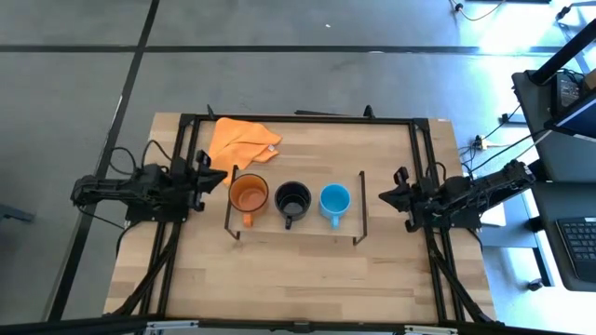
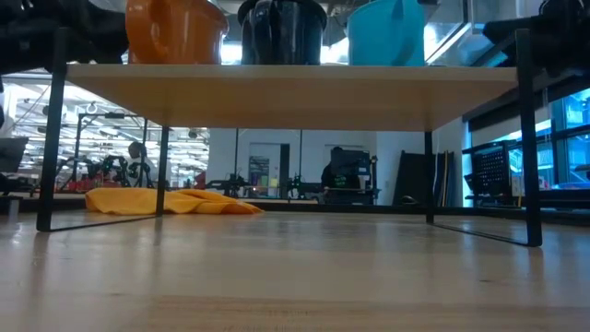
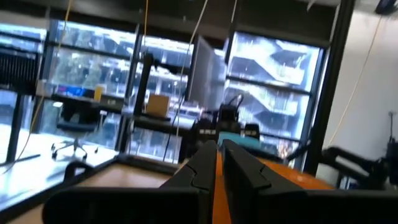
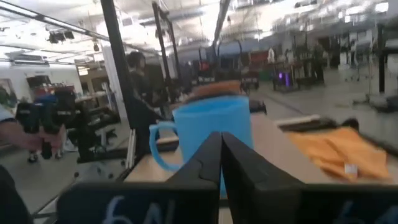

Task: Stack small to large cups/mugs on shelf
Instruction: Return to Home Position

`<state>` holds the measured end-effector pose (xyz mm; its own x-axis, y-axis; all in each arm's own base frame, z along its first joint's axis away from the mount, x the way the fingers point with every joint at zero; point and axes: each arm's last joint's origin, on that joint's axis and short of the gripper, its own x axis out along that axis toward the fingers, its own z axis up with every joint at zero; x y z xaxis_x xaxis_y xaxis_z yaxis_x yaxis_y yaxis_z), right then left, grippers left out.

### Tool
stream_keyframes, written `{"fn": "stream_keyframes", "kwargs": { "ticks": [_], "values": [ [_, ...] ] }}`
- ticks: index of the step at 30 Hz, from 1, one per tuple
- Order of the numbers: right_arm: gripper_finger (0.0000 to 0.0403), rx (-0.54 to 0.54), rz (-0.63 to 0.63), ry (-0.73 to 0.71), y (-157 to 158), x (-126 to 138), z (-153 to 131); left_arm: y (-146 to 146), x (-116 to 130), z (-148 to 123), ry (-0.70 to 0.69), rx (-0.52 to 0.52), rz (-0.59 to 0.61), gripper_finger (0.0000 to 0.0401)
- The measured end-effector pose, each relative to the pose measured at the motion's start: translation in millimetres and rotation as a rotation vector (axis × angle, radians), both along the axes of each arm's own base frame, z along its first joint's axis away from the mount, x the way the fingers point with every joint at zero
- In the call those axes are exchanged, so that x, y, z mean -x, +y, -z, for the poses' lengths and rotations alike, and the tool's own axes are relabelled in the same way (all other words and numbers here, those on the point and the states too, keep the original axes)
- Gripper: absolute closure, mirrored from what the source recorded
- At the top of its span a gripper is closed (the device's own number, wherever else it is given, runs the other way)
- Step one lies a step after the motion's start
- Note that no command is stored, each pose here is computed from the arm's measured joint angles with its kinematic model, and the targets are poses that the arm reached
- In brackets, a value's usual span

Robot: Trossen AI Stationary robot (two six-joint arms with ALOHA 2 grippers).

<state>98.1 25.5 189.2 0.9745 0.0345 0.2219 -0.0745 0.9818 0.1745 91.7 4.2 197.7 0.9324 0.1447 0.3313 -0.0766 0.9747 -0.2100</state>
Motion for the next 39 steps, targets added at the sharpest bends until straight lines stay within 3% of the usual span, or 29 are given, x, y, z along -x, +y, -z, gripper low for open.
{"fn": "stream_keyframes", "kwargs": {
  "ticks": [13, 18, 24, 39],
  "values": [
    [0.0389, -0.123, -0.026, 0.130, 1, -2, 12, 4, -2, 11, 0.122, 0.038, -0.137, 0.0381],
    [0.0389, -0.123, -0.026, 0.133, 1, -2, 13, 4, -3, 14, 0.144, 0.040, -0.148, 0.0381],
    [0.0389, -0.127, -0.027, 0.132, 1, -2, 13, 5, -4, 26, 0.267, 0.091, -0.166, 0.0381],
    [0.0389, -0.144, -0.029, 0.120, 1, -2, 11, 10, -1, 25, 0.270, 0.115, -0.363, 0.0381]
  ]
}}
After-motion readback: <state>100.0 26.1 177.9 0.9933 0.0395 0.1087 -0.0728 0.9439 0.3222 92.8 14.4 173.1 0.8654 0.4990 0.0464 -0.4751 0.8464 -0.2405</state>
